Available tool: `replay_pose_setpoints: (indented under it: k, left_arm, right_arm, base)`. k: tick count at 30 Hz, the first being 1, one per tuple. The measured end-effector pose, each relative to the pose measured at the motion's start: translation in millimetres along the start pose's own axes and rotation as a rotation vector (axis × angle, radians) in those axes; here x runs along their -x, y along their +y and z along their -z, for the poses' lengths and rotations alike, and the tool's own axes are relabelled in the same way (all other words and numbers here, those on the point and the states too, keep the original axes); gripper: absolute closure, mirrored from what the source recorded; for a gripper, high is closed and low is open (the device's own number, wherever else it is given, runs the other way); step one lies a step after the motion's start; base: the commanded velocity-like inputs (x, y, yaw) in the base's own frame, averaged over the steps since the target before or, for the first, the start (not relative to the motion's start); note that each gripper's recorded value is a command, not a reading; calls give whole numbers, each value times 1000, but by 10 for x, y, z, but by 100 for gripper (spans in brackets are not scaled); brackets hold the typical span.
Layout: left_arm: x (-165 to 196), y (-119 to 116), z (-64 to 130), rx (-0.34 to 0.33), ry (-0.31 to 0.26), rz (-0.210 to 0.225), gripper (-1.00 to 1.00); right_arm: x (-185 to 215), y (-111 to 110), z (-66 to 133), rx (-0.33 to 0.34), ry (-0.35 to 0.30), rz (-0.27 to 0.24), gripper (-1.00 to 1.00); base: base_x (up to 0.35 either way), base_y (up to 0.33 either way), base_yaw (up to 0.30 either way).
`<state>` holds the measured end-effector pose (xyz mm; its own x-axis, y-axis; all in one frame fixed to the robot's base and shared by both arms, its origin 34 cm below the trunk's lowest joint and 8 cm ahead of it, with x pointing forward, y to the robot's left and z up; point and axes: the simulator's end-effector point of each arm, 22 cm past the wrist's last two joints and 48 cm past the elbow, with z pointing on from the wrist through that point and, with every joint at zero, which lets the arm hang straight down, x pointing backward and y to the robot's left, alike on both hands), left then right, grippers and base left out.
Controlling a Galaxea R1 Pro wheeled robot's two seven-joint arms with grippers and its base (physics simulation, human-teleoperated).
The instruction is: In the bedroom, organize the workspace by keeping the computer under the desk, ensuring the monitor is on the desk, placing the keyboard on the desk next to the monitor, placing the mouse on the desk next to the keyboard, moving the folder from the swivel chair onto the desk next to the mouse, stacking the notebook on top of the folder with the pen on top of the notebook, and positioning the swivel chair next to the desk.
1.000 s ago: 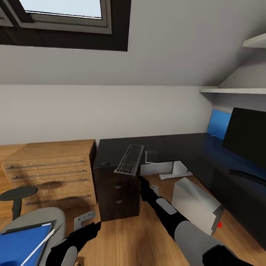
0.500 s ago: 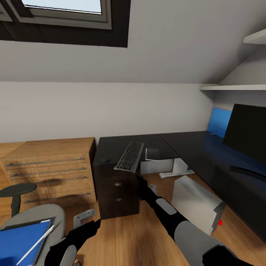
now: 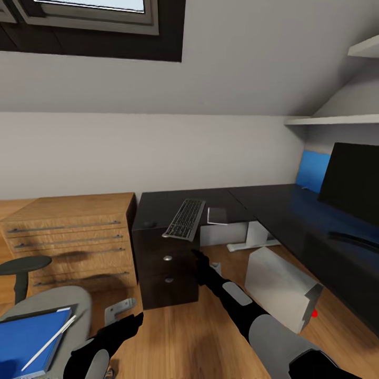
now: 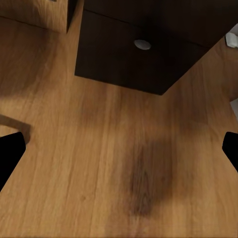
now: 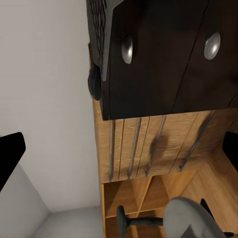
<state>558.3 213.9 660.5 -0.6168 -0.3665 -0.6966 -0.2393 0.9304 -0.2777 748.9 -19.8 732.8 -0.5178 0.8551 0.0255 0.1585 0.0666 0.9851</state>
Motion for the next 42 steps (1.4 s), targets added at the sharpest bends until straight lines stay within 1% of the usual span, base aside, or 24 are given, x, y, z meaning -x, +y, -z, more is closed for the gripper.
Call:
replay_pose_setpoints:
  k: [7,11,12,19,22,29,33,39,42]
  left_arm:
    - [-118,50,-78,1,1,-1,-100]
    - [-251,76,-123,-1,31,-11,-100]
    - [-306,89,-134,0,49,-18,-100]
    - [-427,139,-210,1,51,-19,-100]
    - [-421,161,-211,5,49,-24,-100]
    - [-359,333,-217,31,38,-53,-100]
    - [-361,345,-220,31,39,-55,-100]
    - [-364,350,-222,32,40,-56,-100]
    - [-363,349,-221,32,40,-56,-100]
  right_arm:
    - [-23,-135,-9,1,3,3,-100]
    - [-28,-220,-10,1,3,2,-100]
    - [-30,-241,-11,1,3,2,-100]
    - [-41,-387,-13,2,3,4,-100]
    - [-27,-399,-8,0,0,4,-100]
    - [-27,-398,-8,0,-3,6,-100]
    - [-33,-394,-9,0,-1,14,-100]
    - [-63,-407,-13,-6,10,46,-100]
    - [-65,-406,-13,-7,10,48,-100]
  base:
    - [0,0,0]
    - [0,0,0]
    - [0,0,0]
    - [0,0,0]
    - [0,0,0]
    - [54,0,0]
    - [203,0,0]
    - [87,0,0]
    - [230,0,0]
